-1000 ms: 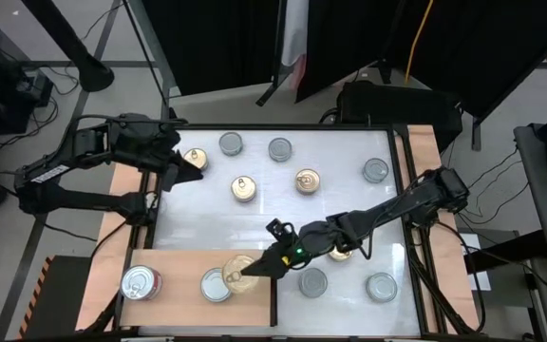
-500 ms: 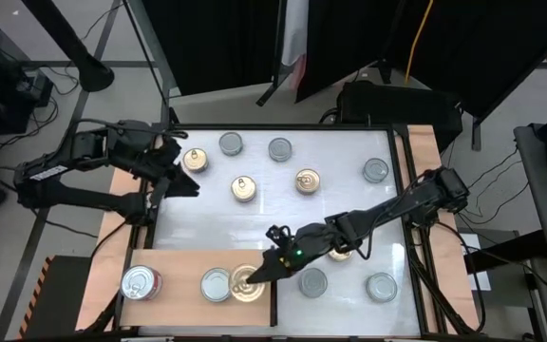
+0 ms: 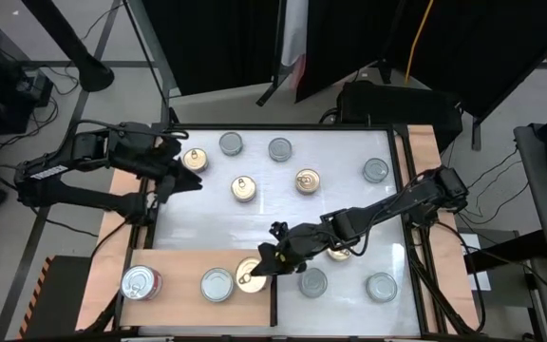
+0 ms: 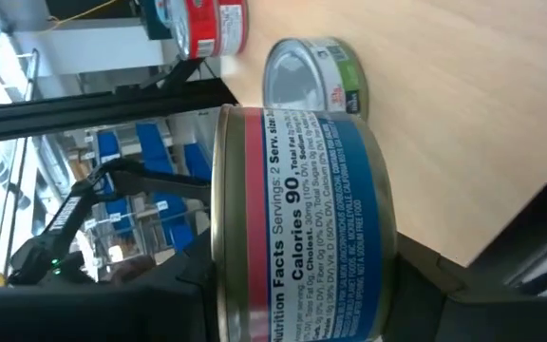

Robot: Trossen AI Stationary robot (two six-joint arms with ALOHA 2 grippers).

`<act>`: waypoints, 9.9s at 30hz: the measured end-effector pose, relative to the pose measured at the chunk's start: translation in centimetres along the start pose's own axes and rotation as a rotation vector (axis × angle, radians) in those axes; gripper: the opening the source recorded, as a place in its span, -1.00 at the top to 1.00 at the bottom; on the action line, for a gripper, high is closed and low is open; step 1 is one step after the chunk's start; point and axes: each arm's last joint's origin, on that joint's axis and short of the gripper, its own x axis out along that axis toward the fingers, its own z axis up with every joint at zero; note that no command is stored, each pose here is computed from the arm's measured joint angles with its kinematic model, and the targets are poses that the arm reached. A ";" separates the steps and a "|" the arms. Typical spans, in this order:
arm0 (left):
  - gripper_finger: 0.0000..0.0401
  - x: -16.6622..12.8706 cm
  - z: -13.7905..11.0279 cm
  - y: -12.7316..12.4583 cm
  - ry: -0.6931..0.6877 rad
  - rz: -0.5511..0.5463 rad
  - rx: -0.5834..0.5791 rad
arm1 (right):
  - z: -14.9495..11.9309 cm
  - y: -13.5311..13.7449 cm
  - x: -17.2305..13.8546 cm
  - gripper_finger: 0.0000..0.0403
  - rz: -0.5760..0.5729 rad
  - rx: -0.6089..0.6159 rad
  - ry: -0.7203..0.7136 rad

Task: Stack canned seafood by type on shelf
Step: Put the blue pink tuna can on the shelf, then stack the blue pink tuna can on top of the other blue pink tuna can on the shelf

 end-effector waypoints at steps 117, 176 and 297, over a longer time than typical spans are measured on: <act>0.27 1.8 0.8 0.7 -0.026 0.172 0.088 | 3.6 2.7 2.1 1.00 -0.421 -0.281 0.023; 0.30 3.8 -0.1 4.6 0.193 0.605 -0.246 | 2.3 6.6 -3.1 1.00 -0.477 -0.377 -0.010; 0.95 15.9 -4.9 21.5 0.613 1.050 -0.641 | 22.6 -15.0 -12.0 1.00 -0.845 -0.313 0.026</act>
